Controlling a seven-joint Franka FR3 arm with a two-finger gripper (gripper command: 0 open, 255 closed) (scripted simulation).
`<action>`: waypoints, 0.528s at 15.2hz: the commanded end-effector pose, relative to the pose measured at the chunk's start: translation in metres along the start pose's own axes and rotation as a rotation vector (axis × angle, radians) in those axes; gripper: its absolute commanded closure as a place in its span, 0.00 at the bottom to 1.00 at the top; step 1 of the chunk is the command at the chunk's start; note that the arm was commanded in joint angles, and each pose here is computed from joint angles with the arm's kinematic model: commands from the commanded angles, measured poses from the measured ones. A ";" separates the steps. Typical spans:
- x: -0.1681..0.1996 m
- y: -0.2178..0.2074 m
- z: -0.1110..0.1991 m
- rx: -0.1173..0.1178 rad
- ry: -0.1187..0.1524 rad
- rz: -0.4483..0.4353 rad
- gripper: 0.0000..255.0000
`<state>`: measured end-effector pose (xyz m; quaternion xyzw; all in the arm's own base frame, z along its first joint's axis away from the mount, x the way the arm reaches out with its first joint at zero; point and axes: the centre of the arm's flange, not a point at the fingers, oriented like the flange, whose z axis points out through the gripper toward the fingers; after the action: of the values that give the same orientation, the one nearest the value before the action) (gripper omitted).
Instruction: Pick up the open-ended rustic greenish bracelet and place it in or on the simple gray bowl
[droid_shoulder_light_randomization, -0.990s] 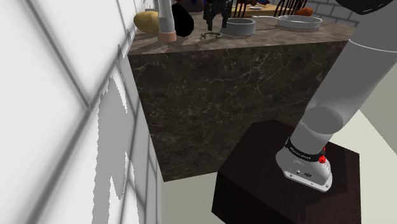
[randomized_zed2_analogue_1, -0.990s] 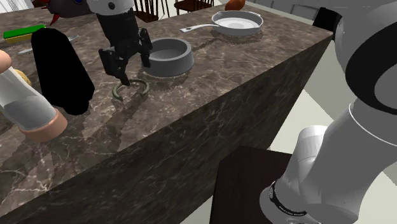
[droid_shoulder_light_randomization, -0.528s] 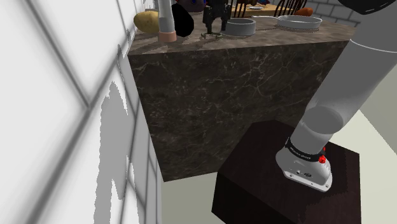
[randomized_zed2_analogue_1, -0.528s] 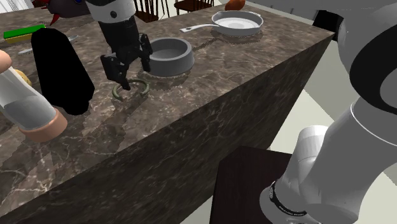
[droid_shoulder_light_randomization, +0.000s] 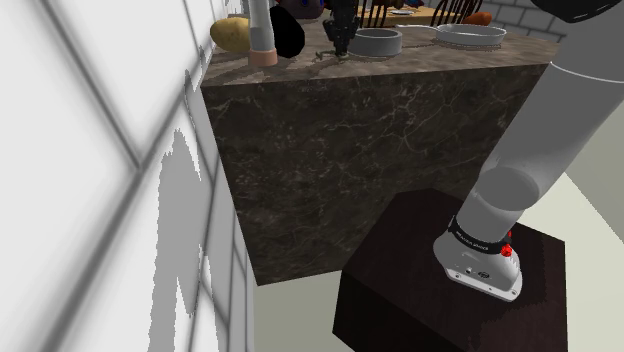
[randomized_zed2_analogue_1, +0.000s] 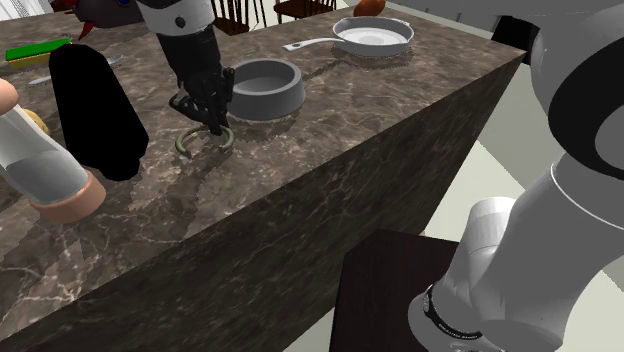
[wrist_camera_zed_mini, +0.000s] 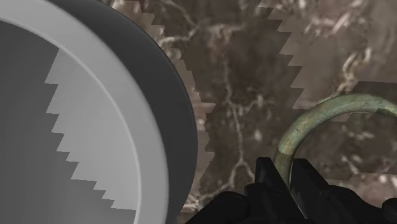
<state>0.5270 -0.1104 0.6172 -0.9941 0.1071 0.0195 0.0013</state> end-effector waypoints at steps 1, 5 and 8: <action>0.001 0.002 0.006 -0.003 -0.013 0.004 1.00; 0.002 0.001 0.008 -0.003 -0.013 0.003 1.00; 0.001 0.001 -0.008 -0.003 -0.013 0.003 1.00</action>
<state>0.5282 -0.1117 0.6214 -0.9938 0.1085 0.0248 0.0007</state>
